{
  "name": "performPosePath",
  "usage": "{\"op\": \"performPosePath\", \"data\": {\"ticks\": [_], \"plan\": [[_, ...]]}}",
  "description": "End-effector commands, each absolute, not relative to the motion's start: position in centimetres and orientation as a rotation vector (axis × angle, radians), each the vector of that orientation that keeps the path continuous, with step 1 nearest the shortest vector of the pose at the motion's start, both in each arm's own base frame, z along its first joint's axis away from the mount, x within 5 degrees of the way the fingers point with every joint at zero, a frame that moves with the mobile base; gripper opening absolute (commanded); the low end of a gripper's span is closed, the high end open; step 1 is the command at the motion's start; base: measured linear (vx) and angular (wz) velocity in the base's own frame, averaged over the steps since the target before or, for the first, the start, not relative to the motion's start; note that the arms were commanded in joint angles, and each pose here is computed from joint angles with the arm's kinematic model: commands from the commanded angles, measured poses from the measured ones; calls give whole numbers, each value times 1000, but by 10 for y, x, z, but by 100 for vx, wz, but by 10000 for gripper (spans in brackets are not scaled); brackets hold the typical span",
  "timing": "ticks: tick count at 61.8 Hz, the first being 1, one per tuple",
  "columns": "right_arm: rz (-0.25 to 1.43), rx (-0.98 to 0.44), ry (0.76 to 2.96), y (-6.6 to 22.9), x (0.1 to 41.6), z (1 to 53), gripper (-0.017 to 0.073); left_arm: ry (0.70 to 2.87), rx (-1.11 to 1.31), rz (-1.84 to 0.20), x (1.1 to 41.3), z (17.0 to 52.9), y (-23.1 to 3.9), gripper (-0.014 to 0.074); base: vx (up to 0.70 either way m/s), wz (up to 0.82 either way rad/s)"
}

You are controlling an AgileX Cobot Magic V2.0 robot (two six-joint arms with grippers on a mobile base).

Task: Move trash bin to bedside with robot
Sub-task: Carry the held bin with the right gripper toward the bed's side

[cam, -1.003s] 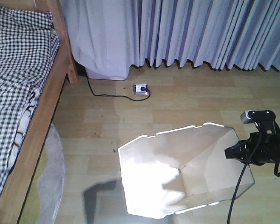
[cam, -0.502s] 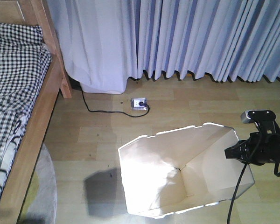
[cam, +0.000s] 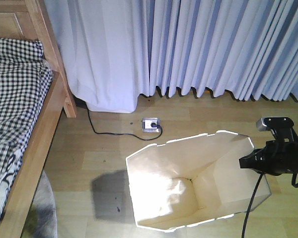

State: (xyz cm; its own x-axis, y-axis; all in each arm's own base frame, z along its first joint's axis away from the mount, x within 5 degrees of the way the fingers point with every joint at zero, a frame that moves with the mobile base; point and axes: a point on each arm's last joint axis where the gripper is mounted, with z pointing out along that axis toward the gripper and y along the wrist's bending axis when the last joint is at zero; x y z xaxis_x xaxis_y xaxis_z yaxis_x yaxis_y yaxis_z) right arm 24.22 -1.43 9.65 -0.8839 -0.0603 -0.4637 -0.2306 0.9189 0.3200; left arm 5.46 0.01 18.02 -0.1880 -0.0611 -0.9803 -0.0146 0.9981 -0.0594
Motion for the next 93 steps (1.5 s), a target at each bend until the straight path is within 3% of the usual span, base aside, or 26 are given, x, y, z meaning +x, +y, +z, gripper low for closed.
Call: {"op": "performPosePath", "data": {"ticks": [1, 93], "plan": [[739, -131, 2459, -3, 252, 123, -4, 1705, -63, -54, 56, 178, 0, -6, 23, 2], [739, -131, 2459, -3, 252, 123, -4, 1705, -63, -54, 56, 178, 0, -6, 17, -1]]}}
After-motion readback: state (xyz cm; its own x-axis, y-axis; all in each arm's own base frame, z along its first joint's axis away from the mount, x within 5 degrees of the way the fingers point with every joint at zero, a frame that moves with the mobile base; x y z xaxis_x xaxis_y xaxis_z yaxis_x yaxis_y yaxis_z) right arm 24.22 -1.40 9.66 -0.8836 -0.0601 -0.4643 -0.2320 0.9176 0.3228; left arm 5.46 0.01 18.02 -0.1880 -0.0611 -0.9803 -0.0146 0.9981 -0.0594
